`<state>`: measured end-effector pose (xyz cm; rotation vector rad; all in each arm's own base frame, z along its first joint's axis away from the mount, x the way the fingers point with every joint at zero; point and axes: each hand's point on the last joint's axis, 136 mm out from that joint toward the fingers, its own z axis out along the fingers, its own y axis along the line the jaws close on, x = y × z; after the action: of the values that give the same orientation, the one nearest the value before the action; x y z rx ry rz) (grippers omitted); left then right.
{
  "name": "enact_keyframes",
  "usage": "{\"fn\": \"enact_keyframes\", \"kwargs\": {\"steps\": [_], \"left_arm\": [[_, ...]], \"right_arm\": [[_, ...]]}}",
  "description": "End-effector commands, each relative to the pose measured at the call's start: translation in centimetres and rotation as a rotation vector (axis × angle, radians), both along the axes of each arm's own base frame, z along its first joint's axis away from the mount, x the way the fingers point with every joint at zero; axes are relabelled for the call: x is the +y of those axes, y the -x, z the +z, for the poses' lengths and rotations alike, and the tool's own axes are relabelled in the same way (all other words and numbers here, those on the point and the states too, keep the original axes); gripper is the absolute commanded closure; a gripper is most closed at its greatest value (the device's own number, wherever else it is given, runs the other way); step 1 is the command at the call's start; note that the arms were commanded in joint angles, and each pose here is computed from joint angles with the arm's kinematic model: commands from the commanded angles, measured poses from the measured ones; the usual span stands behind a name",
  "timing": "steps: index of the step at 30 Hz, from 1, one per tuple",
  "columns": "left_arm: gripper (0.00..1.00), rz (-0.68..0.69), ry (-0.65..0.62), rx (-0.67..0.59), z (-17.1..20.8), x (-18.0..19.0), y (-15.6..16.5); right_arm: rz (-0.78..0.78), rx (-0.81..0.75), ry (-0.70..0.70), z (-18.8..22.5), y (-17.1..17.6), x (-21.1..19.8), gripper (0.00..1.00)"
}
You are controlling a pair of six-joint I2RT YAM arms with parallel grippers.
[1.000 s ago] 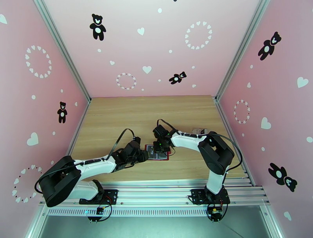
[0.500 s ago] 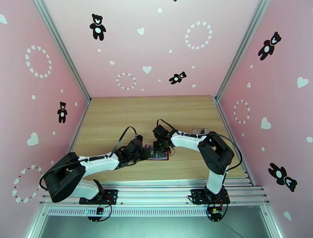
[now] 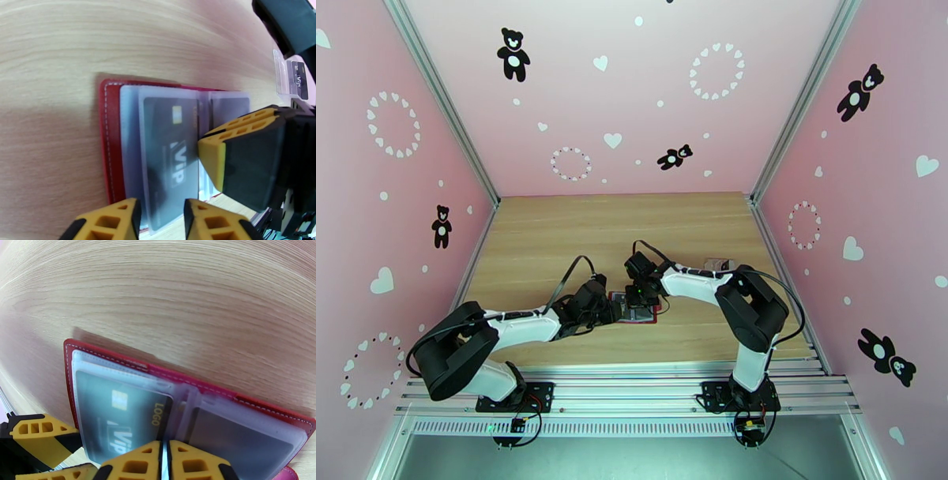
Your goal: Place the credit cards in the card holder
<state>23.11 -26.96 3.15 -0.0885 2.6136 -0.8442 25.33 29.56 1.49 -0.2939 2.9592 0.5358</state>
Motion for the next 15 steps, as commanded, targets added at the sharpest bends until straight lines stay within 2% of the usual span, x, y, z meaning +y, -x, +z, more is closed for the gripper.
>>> {"fn": "enact_keyframes", "kwargs": {"steps": [1, 10, 15], "left_arm": [[0.65, -0.032, 0.044, -0.018, 0.9, -1.4, -0.2], [0.65, -0.055, 0.096, -0.02, 1.8, -2.4, -0.2], [0.65, -0.057, 0.104, -0.021, 1.9, -2.5, -0.1]], "right_arm": [[-0.001, 0.047, 0.119, -3.2, 1.2, -2.0, 0.86], [0.004, 0.037, 0.104, -2.7, 1.2, -1.6, 0.85], [-0.006, 0.0, 0.071, -1.1, 0.9, -1.4, 0.84]]}}
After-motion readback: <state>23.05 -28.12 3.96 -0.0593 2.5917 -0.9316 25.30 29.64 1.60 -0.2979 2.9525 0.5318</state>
